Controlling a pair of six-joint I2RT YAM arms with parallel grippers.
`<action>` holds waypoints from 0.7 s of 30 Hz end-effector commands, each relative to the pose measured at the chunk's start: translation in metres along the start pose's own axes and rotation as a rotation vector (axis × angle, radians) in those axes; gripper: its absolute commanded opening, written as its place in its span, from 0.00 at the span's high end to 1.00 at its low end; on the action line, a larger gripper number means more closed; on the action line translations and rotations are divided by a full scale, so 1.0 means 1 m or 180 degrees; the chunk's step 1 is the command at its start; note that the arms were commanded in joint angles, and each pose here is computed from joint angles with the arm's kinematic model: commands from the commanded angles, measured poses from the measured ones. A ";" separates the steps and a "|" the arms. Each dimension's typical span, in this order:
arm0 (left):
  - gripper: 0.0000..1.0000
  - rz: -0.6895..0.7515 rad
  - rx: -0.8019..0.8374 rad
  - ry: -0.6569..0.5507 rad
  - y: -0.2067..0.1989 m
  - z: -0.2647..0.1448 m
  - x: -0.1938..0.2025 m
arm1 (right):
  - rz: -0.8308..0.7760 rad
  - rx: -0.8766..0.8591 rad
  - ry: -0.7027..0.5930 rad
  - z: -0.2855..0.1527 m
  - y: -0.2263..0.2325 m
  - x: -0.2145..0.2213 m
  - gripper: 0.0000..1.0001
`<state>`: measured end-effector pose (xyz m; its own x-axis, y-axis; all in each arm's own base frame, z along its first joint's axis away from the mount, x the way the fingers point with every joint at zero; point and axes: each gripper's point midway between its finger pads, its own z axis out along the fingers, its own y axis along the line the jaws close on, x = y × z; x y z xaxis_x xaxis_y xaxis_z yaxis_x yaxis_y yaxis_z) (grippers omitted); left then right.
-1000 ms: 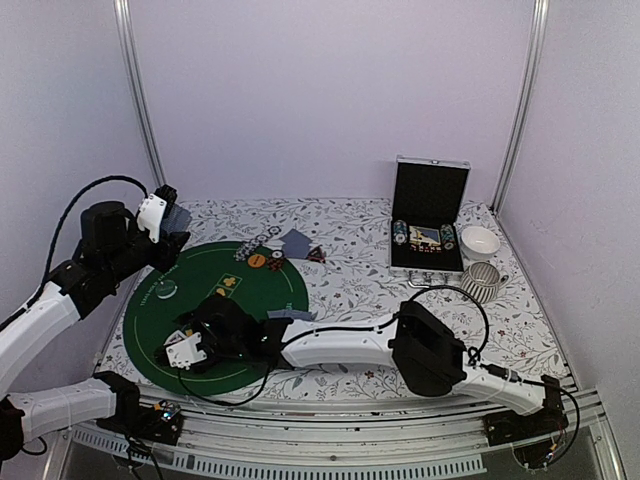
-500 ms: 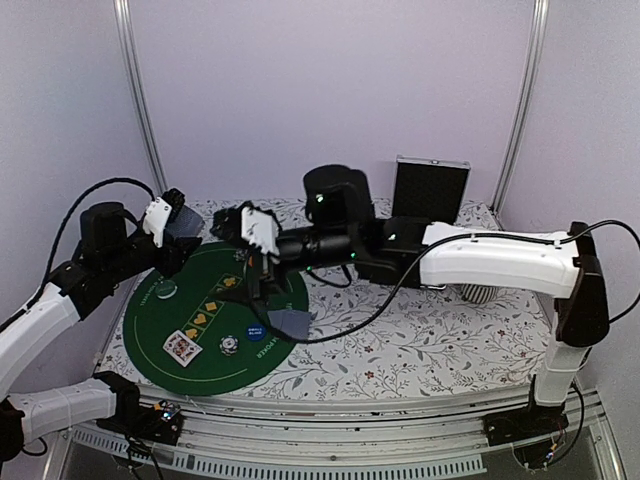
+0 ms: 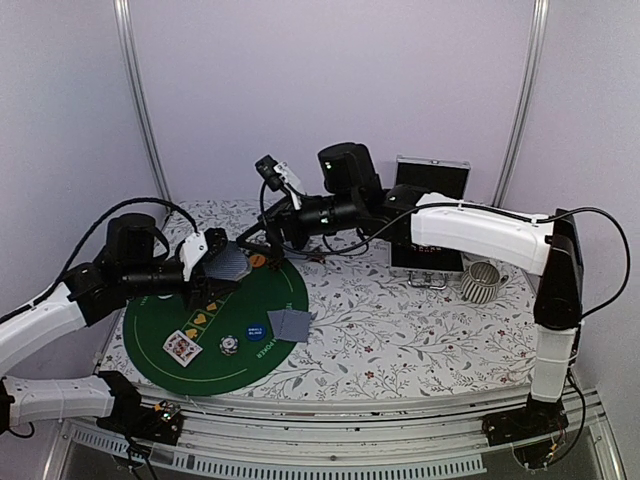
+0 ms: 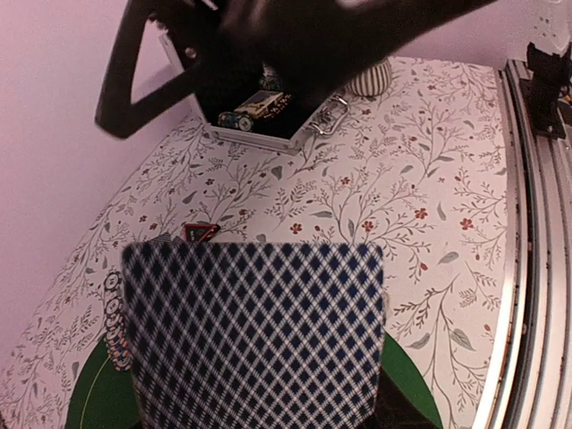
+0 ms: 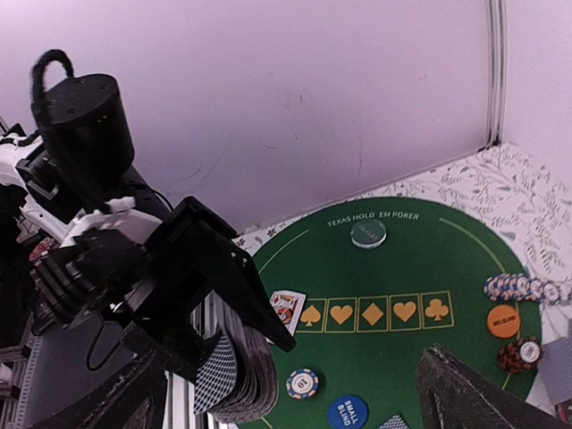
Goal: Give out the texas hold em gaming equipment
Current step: Flop the poker card in the community card area, then pick up the poker card from the face-down deck piles.
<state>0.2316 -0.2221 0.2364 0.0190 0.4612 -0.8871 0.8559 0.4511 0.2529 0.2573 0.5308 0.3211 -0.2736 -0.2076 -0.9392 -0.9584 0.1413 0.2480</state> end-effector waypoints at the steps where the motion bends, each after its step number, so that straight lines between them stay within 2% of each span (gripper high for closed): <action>1: 0.55 0.0128 0.0149 0.0151 -0.016 0.007 0.012 | 0.0565 -0.0132 0.0327 0.022 -0.001 0.032 0.01; 8: 0.55 0.0121 0.0103 0.0215 -0.014 0.010 0.016 | 0.0708 -0.0288 0.0395 0.046 -0.005 0.042 0.01; 16: 0.55 0.0128 -0.0071 0.0269 -0.004 0.009 0.018 | 0.0674 0.0371 0.0515 0.036 -0.037 0.055 0.02; 21: 0.55 0.0122 -0.0100 0.0286 -0.002 0.010 0.019 | 0.0541 0.0478 0.0518 0.022 -0.036 0.050 0.08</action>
<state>0.2343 -0.2199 0.2146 -0.0079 0.5435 -0.8393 0.8425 0.4558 0.2872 0.2764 0.5534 0.2404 -0.4898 -0.3258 -0.8087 -0.8674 0.2757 0.4143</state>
